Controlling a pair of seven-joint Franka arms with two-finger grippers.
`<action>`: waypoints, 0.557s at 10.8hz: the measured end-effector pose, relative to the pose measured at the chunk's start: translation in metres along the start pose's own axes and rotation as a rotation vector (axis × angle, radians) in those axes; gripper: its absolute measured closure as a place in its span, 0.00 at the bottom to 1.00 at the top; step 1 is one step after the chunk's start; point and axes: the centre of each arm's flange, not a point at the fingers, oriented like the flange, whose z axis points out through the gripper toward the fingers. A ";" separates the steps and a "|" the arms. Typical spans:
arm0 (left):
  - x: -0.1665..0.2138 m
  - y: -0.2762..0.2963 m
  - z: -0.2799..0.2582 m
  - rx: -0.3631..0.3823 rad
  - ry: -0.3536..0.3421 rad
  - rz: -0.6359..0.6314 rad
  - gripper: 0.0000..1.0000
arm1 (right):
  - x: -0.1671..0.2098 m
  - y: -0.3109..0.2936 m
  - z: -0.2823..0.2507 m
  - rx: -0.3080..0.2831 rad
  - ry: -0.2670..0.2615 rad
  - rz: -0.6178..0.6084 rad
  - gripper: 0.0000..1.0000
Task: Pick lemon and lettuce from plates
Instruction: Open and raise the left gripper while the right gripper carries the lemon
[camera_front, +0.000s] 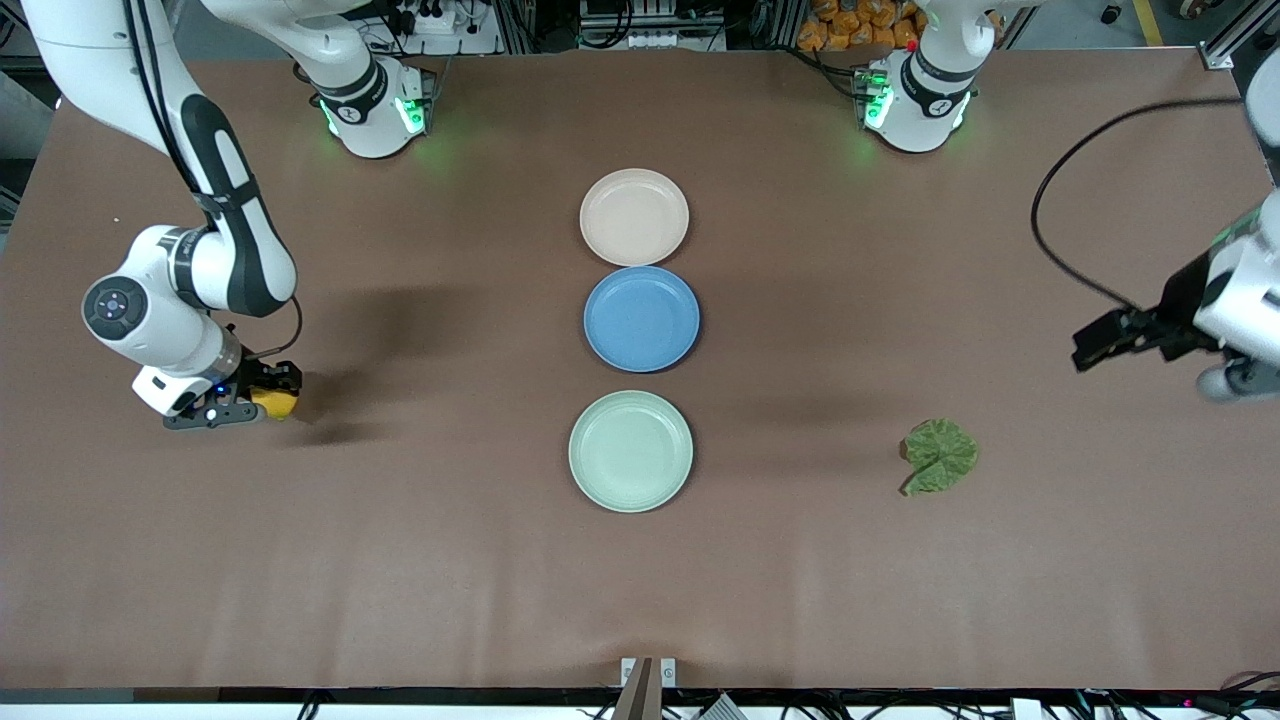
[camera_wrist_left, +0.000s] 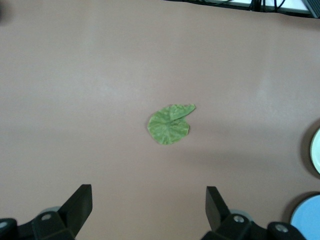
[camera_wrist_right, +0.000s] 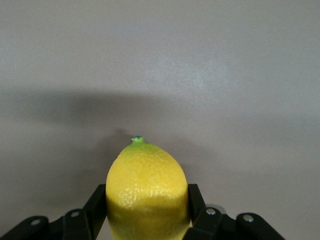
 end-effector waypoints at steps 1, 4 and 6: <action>-0.009 -0.001 -0.016 0.004 0.002 0.000 0.00 | 0.002 -0.001 0.004 -0.003 0.000 -0.003 0.31; -0.029 -0.003 -0.046 0.013 0.000 -0.001 0.00 | 0.003 0.001 0.013 -0.008 -0.004 0.000 0.27; -0.035 -0.003 -0.053 0.016 -0.007 0.000 0.00 | 0.002 0.003 0.020 -0.007 -0.012 0.006 0.02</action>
